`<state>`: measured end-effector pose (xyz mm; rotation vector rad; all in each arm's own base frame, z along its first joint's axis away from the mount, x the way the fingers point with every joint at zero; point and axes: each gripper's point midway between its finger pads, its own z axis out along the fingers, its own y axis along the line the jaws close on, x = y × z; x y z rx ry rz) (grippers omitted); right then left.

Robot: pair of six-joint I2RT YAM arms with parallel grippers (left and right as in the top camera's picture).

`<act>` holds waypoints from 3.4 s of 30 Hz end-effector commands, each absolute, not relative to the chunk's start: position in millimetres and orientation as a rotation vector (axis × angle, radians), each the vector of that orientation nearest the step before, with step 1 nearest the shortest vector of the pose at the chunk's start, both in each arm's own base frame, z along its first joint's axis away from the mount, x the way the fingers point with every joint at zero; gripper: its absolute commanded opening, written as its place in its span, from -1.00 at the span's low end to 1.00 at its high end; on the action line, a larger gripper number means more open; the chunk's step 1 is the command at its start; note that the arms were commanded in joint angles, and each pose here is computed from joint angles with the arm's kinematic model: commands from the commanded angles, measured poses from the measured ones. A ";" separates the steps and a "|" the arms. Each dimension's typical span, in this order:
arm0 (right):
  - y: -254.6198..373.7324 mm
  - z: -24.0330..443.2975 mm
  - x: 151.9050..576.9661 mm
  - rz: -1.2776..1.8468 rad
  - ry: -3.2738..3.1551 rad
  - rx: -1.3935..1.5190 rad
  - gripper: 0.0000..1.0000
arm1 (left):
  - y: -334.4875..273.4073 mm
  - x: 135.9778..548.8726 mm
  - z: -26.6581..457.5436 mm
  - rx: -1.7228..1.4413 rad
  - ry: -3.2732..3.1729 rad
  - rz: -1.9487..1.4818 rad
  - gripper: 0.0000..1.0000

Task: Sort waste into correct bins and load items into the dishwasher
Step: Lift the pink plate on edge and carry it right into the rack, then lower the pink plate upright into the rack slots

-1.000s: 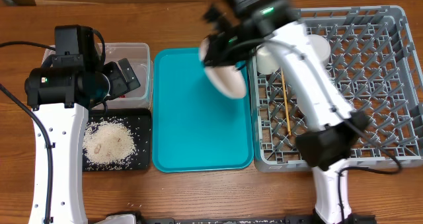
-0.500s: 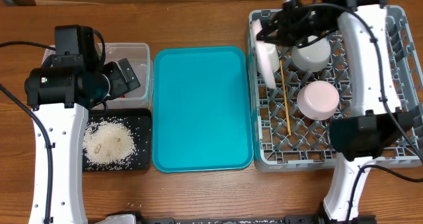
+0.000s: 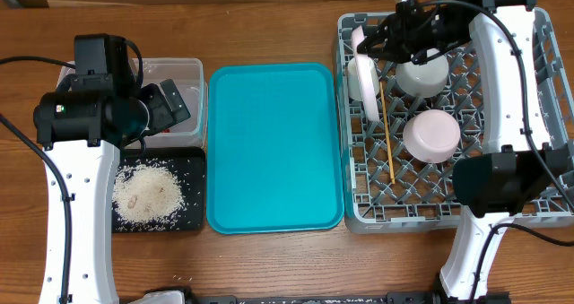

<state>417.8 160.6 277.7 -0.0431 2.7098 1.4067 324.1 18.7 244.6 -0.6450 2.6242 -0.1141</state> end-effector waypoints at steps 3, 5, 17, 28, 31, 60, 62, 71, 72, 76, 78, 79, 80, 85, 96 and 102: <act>164.0 287.4 409.2 1.468 2.683 -0.056 -0.92 | 22.4 324.9 248.1 -0.655 2.608 -0.098 1.00; 163.9 282.9 408.3 1.473 2.697 -0.043 -0.92 | 22.3 324.9 248.1 -0.655 2.609 -0.099 1.00; 163.4 256.4 402.1 1.501 2.775 0.011 -0.92 | 22.4 325.0 248.2 -0.655 2.608 -0.099 1.00; 158.8 242.9 402.9 1.440 2.819 0.025 -0.92 | 22.4 325.0 248.2 -0.655 2.608 -0.099 1.00; 158.0 242.0 403.0 1.430 2.823 0.026 -0.87 | 22.4 325.0 248.2 -0.655 2.608 -0.099 1.00; 131.4 220.8 404.2 1.186 2.928 0.075 -0.31 | 22.4 325.0 248.2 -0.655 2.608 -0.099 1.00; 125.0 216.1 403.9 1.101 2.954 0.071 -0.28 | 22.3 324.9 248.1 -0.655 2.609 -0.099 1.00; 90.2 276.7 378.6 0.715 2.848 0.091 -0.25 | 22.4 325.0 248.2 -0.655 2.608 -0.099 1.00; 82.1 286.9 373.3 0.639 2.824 0.118 -0.24 | 22.3 324.9 248.1 -0.655 2.609 -0.099 1.00; 73.5 319.3 353.0 0.494 2.739 0.140 -0.23 | 22.4 325.0 248.2 -0.655 2.608 -0.099 1.00; 85.3 324.0 347.2 0.505 2.731 0.094 -0.23 | 22.4 325.0 248.2 -0.655 2.608 -0.099 1.00; 93.2 323.9 345.1 0.511 2.736 0.062 -0.22 | 22.4 325.0 248.2 -0.655 2.608 -0.099 1.00; 101.9 322.4 343.0 0.517 2.745 0.029 -0.22 | 22.4 325.0 248.2 -0.655 2.608 -0.099 1.00; 132.5 290.0 336.9 0.346 2.823 -0.080 -0.21 | 22.4 324.9 248.1 -0.655 2.608 -0.098 1.00; 162.8 207.0 361.3 0.162 2.825 -0.062 -0.16 | 22.4 325.0 248.2 -0.655 2.608 -0.099 1.00; 167.7 187.6 374.7 0.172 2.793 -0.064 -0.34 | 22.3 324.9 248.1 -0.655 2.609 -0.099 1.00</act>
